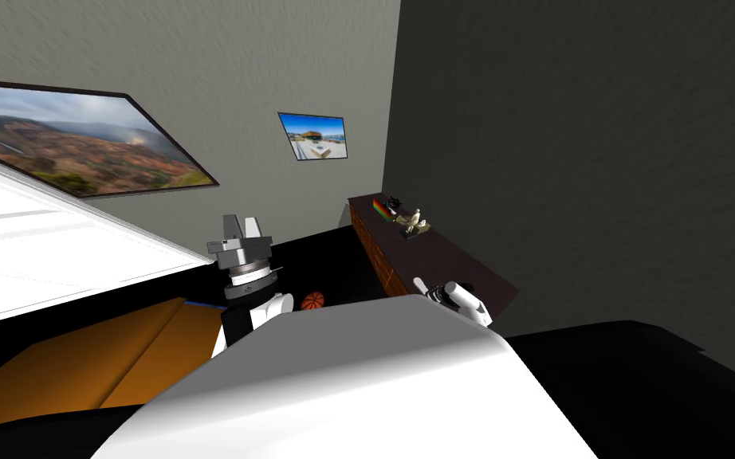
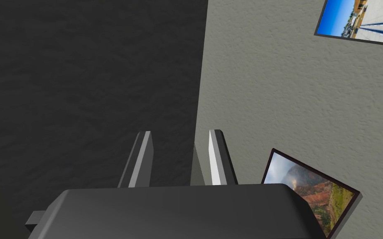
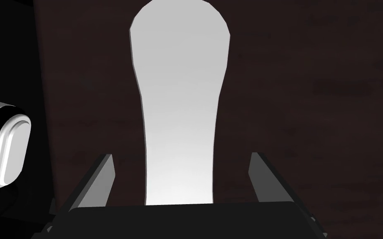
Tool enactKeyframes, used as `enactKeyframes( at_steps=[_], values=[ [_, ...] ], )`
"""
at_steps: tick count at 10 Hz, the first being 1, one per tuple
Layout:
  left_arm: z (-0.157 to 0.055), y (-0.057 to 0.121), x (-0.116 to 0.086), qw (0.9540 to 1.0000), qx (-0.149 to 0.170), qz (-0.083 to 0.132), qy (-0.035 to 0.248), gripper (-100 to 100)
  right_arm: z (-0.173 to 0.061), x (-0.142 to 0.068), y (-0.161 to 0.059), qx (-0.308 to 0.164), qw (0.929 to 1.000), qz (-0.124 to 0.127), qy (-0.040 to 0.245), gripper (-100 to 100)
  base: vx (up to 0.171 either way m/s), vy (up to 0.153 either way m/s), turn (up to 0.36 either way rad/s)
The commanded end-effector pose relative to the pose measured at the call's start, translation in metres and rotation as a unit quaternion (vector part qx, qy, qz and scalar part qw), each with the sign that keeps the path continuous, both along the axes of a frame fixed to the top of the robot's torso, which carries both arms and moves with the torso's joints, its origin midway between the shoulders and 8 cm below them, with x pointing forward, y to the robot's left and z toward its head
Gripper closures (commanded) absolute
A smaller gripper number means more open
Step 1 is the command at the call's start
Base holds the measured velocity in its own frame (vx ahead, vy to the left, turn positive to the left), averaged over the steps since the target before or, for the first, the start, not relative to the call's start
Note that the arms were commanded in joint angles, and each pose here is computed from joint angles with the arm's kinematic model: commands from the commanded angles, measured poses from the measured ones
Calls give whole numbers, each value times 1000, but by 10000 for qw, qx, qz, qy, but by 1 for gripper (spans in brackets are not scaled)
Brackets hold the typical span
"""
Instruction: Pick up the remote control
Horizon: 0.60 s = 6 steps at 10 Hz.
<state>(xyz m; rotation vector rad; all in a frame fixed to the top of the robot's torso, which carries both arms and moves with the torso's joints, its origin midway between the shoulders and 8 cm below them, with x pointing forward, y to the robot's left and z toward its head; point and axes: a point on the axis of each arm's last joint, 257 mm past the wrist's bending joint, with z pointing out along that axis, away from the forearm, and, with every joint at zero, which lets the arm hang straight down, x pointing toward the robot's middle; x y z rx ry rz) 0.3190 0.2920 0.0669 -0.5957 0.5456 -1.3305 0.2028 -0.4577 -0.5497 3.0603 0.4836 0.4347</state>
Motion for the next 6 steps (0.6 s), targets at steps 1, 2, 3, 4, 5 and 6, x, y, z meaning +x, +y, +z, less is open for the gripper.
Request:
enactKeyframes(
  at_steps=[1,2,3,4,5,6],
  values=[
    [0,0,0,10000,0,0,0,0,-7,2,5,-14,10000,15,-12,-100,16,-26,-14],
    [0,0,0,10000,0,0,0,0,-5,1,3,-4,10000,8,-3,-100,7,-10,0],
    [0,0,0,10000,0,0,0,0,-5,1,3,-12,10000,10,-10,100,0,0,0],
    [0,0,0,10000,0,0,0,0,-6,1,4,3,10000,12,-3,100,0,0,0],
    [0,0,0,10000,0,0,0,0,-6,0,4,6,10000,10,-1,100,0,0,0],
    [0,0,0,10000,0,0,0,0,-6,0,4,4,10000,11,-2,100,0,0,0]
  ],
)
